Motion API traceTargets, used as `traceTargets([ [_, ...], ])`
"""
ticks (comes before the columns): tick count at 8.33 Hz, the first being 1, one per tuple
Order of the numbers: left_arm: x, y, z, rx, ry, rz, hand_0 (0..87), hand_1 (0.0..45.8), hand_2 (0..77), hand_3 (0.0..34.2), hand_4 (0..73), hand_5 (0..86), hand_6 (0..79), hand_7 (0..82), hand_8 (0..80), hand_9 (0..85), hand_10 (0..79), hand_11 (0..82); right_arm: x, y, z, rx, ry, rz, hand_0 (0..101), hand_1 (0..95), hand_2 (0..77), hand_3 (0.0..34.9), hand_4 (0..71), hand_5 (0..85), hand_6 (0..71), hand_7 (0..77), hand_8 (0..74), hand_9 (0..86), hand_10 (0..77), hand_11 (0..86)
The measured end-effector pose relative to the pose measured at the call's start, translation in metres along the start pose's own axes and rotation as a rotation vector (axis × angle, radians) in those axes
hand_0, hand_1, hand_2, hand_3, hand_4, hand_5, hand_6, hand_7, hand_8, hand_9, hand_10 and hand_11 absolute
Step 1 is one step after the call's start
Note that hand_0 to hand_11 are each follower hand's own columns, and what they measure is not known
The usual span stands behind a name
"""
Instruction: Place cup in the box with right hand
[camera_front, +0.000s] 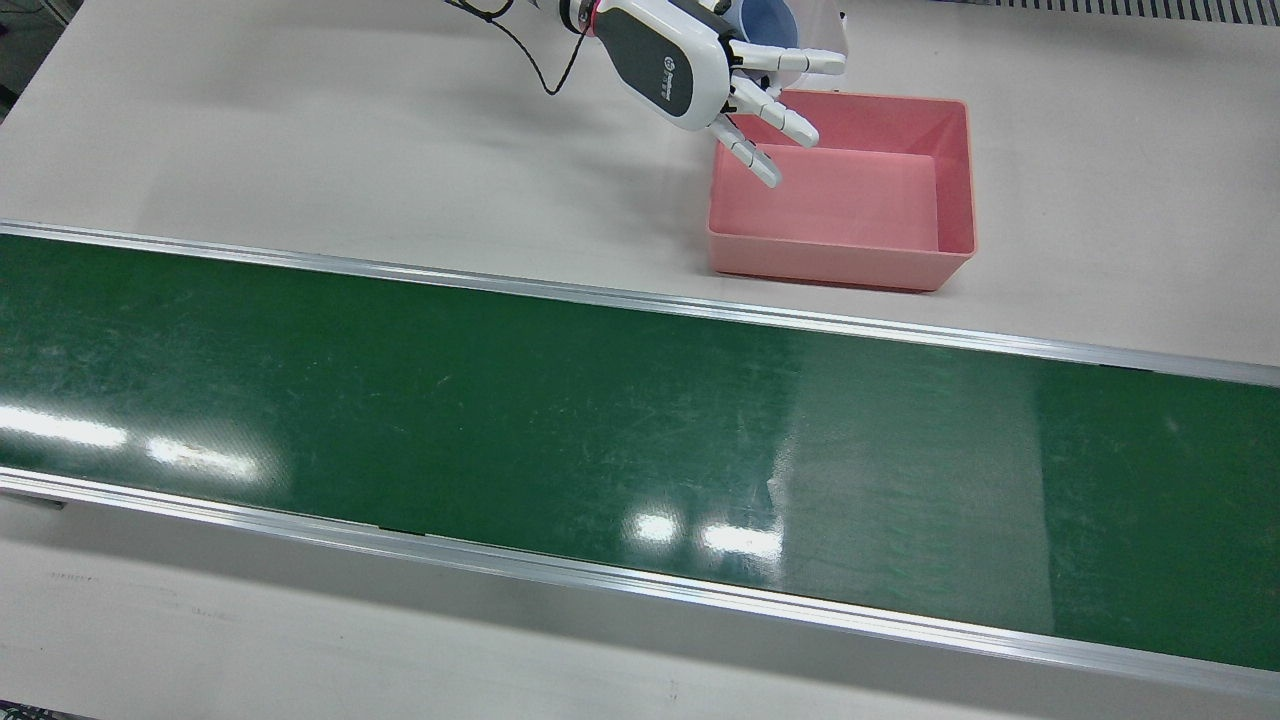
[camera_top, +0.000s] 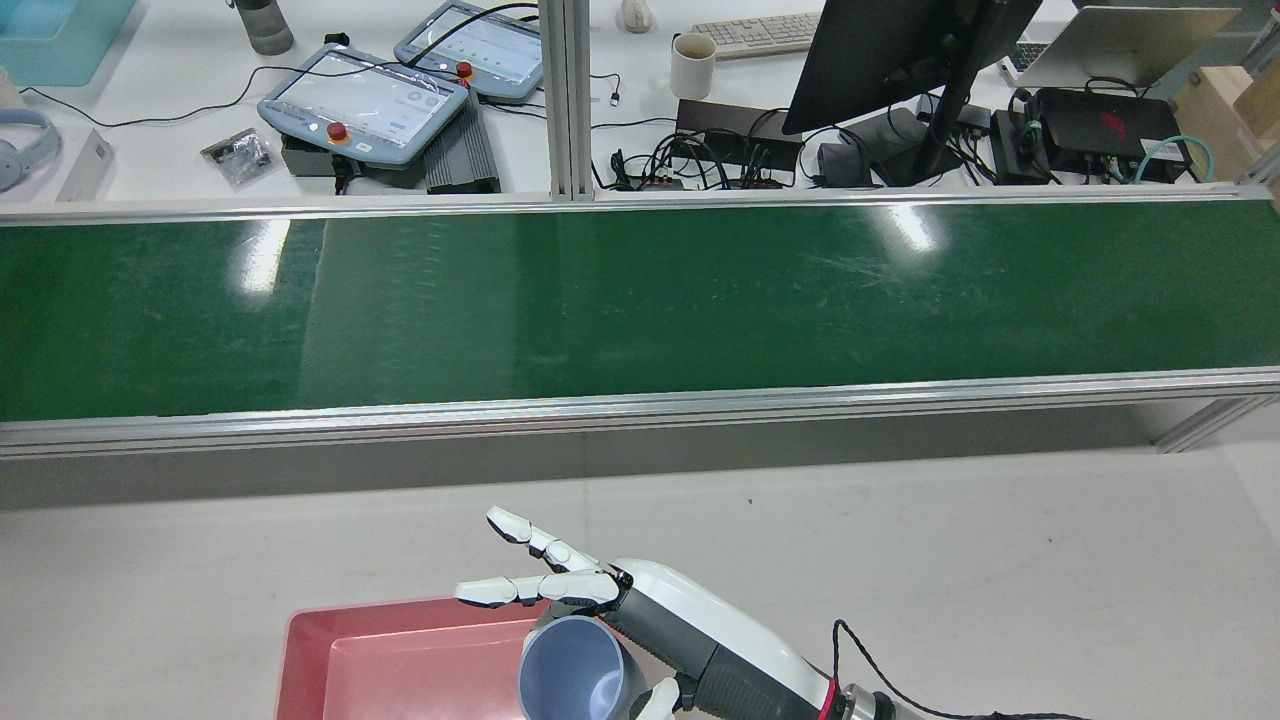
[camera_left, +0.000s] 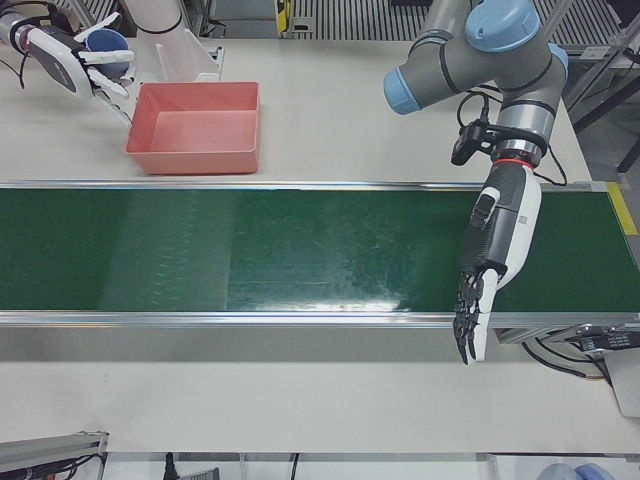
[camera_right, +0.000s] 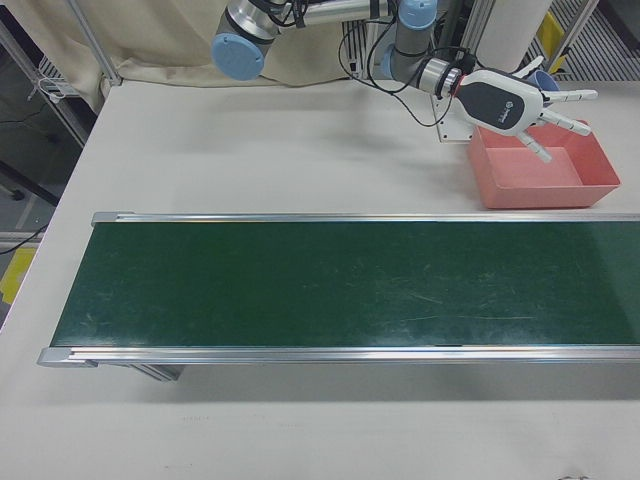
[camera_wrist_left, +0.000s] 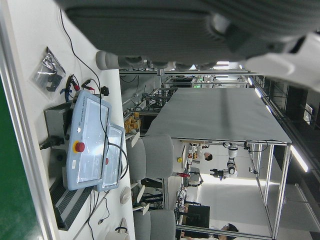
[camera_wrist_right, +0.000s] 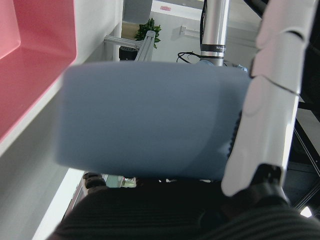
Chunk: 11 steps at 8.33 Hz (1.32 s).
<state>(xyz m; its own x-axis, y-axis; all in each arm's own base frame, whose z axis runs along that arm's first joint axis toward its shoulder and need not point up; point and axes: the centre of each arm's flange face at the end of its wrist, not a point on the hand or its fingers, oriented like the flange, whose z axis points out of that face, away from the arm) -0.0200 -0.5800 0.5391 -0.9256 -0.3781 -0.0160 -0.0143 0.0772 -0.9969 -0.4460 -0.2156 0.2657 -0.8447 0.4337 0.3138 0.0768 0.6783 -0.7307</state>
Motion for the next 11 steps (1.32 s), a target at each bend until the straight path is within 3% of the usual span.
traceTargets([
  [1, 0.000, 0.000, 0.000, 0.000, 0.000, 0.000, 0.0, 0.5, 0.5, 0.0, 0.0, 0.0, 0.0, 0.0, 0.0, 0.0, 0.0, 0.0, 0.001, 0.001, 0.000, -0.001, 0.002, 0.002, 55, 21.3, 1.1, 21.1, 1.6, 6.0, 0.5, 7.1, 54.0, 38.2, 0.5, 5.4],
  [2, 0.000, 0.000, 0.000, 0.000, 0.000, 0.000, 0.0, 0.5, 0.5, 0.0, 0.0, 0.0, 0.0, 0.0, 0.0, 0.0, 0.0, 0.0, 0.002, 0.001, -0.001, -0.002, 0.003, 0.005, 55, 21.3, 12.0, 28.6, 1.6, 6.0, 0.5, 9.3, 31.6, 14.2, 0.5, 5.4],
  [3, 0.000, 0.000, 0.000, 0.000, 0.000, 0.000, 0.0, 0.5, 0.5, 0.0, 0.0, 0.0, 0.0, 0.0, 0.0, 0.0, 0.0, 0.0, 0.002, 0.002, -0.001, -0.002, 0.004, 0.006, 55, 21.3, 21.3, 30.3, 1.6, 6.0, 0.5, 9.3, 31.6, 14.2, 0.5, 5.4],
  [4, 0.000, 0.000, 0.000, 0.000, 0.000, 0.000, 0.0, 0.5, 0.5, 0.0, 0.0, 0.0, 0.0, 0.0, 0.0, 0.0, 0.0, 0.0, 0.001, 0.002, -0.001, -0.002, 0.003, 0.010, 55, 21.3, 21.3, 30.3, 1.6, 6.0, 0.5, 9.3, 17.5, 1.6, 0.5, 4.4],
  [5, 0.000, 0.000, 0.000, 0.000, 0.000, -0.001, 0.0, 0.5, 0.5, 0.0, 0.0, 0.0, 0.0, 0.0, 0.0, 0.0, 0.0, 0.0, -0.009, 0.001, 0.000, -0.005, -0.011, 0.013, 55, 21.8, 14.7, 30.7, 1.6, 6.0, 0.5, 10.9, 0.0, 0.0, 0.5, 4.4],
  [6, 0.000, 0.000, 0.000, 0.000, 0.000, 0.000, 0.0, 0.5, 0.5, 0.0, 0.0, 0.0, 0.0, 0.0, 0.0, 0.0, 0.0, 0.0, -0.035, -0.001, 0.002, -0.010, -0.049, 0.008, 55, 21.3, 16.9, 31.2, 2.7, 6.0, 0.5, 10.9, 0.5, 0.5, 0.5, 4.4],
  [7, 0.000, 0.000, 0.000, 0.000, 0.000, 0.000, 0.0, 0.5, 0.5, 0.0, 0.0, 0.0, 0.0, 0.0, 0.0, 0.0, 0.0, 0.0, -0.080, -0.009, -0.001, -0.007, -0.111, -0.018, 55, 21.3, 16.9, 31.2, 12.0, 6.5, 0.5, 14.2, 0.5, 0.5, 2.2, 6.5],
  [8, 0.000, 0.000, 0.000, 0.000, 0.000, 0.000, 0.0, 0.5, 0.0, 0.0, 0.0, 0.0, 0.0, 0.0, 0.0, 0.0, 0.0, 0.0, -0.132, -0.026, -0.009, 0.018, -0.176, -0.064, 56, 20.7, 16.9, 27.9, 24.5, 7.1, 8.2, 24.0, 0.0, 7.6, 3.3, 8.7],
  [9, 0.000, 0.000, 0.000, 0.000, 0.000, 0.000, 0.0, 0.5, 0.0, 0.0, 0.0, 0.0, 0.0, 0.0, 0.0, 0.0, 0.0, 0.0, -0.183, -0.053, -0.024, 0.075, -0.231, -0.097, 56, 25.1, 21.3, 24.3, 20.2, 7.1, 11.4, 38.2, 0.0, 9.3, 3.3, 6.0],
  [10, 0.000, 0.000, 0.000, -0.001, 0.000, 0.000, 0.0, 0.5, 0.0, 0.0, 0.0, 0.0, 0.0, 0.0, 0.0, 0.0, 0.0, 0.0, -0.229, -0.092, -0.043, 0.161, -0.280, -0.119, 56, 21.3, 19.6, 14.7, 20.2, 8.7, 16.9, 70.4, 13.1, 32.7, 12.5, 19.6],
  [11, 0.000, 0.001, 0.000, -0.001, 0.000, 0.000, 0.0, 0.5, 0.5, 0.0, 0.0, 0.0, 0.0, 0.0, 0.0, 0.0, 0.0, 0.0, -0.266, -0.136, -0.063, 0.243, -0.309, -0.141, 56, 20.7, 21.8, 14.7, 20.2, 8.7, 16.9, 70.4, 13.1, 32.7, 12.5, 19.6],
])
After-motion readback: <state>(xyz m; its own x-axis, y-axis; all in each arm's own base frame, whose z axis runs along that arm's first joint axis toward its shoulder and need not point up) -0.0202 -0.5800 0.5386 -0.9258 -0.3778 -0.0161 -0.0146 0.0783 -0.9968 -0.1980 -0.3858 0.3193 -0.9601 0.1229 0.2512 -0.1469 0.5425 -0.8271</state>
